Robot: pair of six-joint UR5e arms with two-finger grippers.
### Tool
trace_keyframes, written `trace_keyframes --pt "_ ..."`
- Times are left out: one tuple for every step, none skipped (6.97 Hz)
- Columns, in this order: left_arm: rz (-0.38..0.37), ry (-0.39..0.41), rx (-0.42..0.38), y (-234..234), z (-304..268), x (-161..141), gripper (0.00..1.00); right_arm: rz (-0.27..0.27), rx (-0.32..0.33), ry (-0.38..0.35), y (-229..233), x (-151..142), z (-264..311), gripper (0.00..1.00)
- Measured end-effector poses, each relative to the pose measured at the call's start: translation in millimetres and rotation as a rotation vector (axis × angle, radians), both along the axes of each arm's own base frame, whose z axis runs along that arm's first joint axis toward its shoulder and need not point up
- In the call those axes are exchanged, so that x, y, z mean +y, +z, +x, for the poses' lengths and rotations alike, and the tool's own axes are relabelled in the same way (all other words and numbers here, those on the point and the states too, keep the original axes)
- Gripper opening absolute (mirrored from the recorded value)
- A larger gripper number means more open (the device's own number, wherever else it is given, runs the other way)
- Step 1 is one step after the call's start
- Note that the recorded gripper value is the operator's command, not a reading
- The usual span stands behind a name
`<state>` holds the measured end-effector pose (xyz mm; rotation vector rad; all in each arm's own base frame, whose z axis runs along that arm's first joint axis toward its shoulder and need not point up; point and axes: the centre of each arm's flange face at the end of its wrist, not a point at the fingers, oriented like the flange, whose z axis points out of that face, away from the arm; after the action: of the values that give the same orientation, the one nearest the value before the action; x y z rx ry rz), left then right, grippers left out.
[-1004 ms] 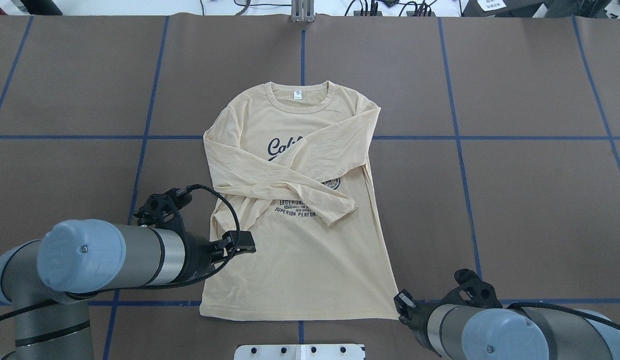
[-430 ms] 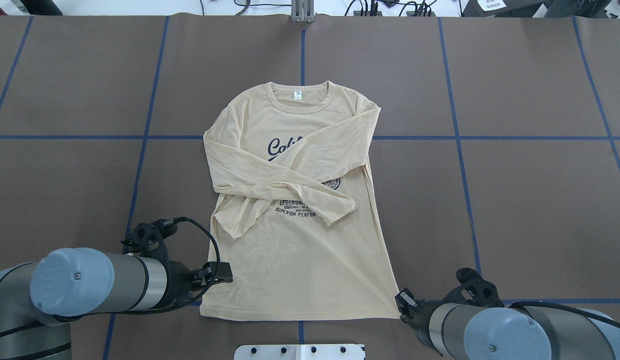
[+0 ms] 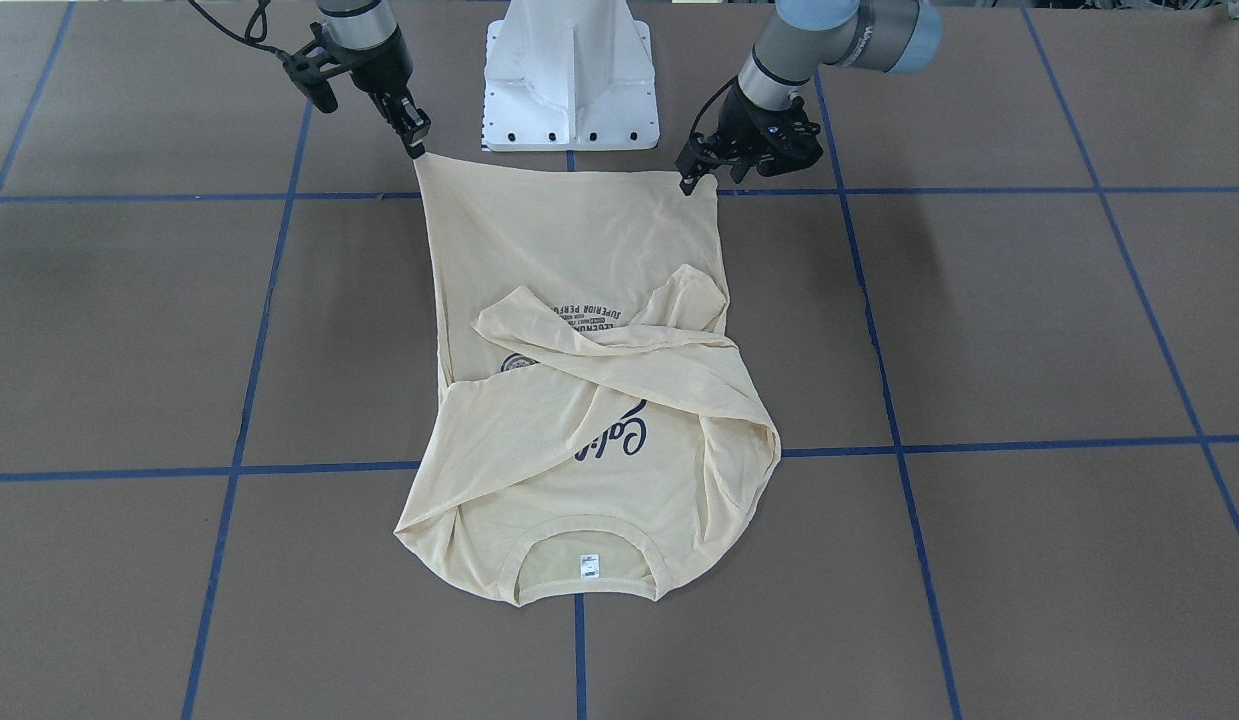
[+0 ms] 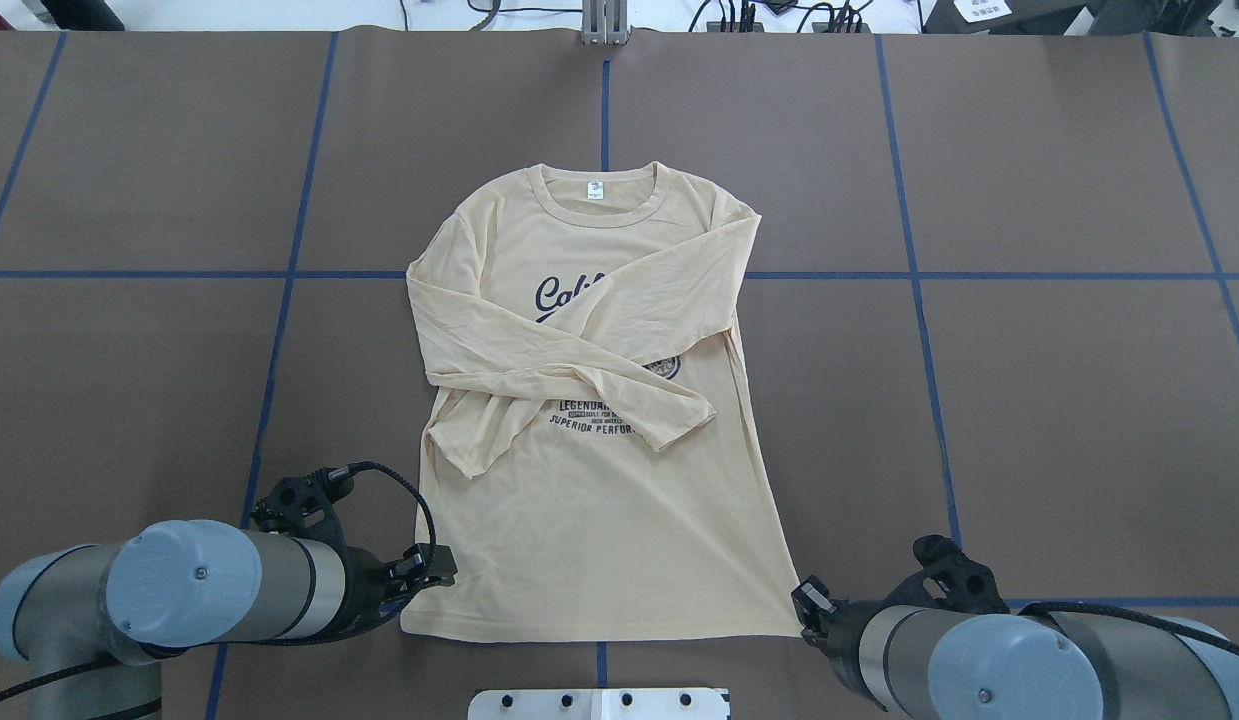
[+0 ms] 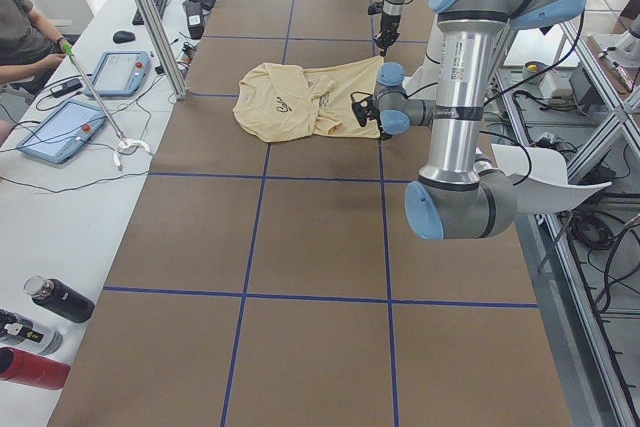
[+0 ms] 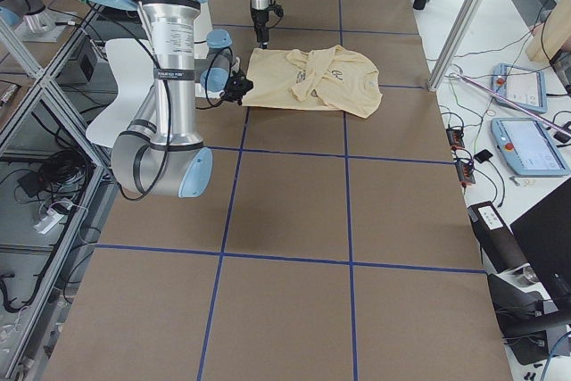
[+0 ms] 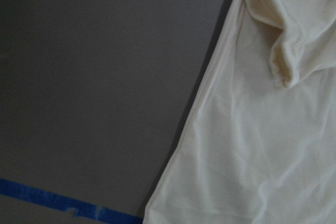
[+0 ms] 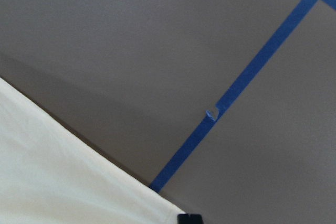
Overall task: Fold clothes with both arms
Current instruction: 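Grasp both hem corners nearest the robot with left and right grippers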
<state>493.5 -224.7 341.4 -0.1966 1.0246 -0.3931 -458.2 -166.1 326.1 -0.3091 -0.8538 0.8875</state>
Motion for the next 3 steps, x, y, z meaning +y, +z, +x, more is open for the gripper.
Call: trace_keyframes --pt "-0.007 0.003 -0.004 2.0 1.7 2.6 0.74 0.000 0.001 0.000 0.4 -0.1 0.2 0.00" --pt "-0.010 0.008 -0.006 3.0 3.0 5.3 0.68 0.000 0.001 0.000 0.6 -0.2 0.3 0.00" --pt "-0.013 0.016 -0.008 3.7 5.1 9.7 0.61 0.000 0.001 0.001 0.6 -0.4 0.4 0.00"
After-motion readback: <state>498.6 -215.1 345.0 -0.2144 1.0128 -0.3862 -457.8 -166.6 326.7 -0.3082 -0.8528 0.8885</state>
